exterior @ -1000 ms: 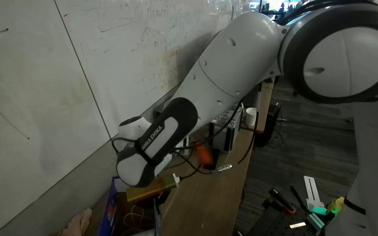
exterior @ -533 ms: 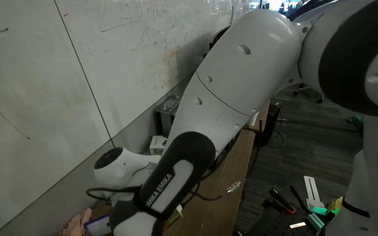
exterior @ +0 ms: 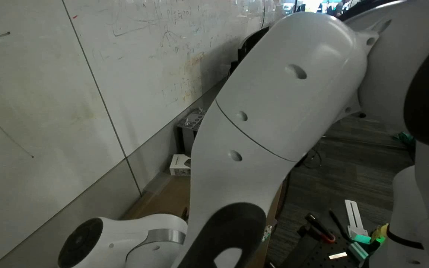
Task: Place the white ropes inside the blue box then push the box to the left
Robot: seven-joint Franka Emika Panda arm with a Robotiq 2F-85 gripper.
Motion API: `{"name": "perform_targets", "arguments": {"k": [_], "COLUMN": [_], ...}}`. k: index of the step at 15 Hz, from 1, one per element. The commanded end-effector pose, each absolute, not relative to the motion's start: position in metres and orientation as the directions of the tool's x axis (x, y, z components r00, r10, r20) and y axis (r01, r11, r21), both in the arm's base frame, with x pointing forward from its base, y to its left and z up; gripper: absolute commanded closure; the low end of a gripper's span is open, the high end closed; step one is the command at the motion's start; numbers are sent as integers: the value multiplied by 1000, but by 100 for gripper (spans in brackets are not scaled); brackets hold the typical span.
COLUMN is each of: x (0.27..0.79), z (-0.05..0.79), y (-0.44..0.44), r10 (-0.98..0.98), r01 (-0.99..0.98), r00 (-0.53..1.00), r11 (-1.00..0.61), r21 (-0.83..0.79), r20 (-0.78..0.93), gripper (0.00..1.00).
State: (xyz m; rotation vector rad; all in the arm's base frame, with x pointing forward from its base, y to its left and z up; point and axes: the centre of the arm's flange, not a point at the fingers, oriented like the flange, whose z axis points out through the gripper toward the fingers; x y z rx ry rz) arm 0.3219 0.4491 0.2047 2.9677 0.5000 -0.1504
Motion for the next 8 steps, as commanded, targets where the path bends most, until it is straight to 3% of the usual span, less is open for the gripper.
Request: {"name": "perform_targets", "arguments": {"k": [1, 6, 7, 8], "x": [306, 303, 304, 304], "z": [177, 180, 181, 183], "y": [463, 465, 465, 465], "r10": [377, 402, 402, 403], "r01": [387, 411, 411, 412], "r00": [921, 911, 911, 911], "r11": [-914, -903, -903, -903], "r21": [119, 124, 125, 127], "r20": [-99, -87, -91, -86], "gripper": [99, 99, 73, 72]}}
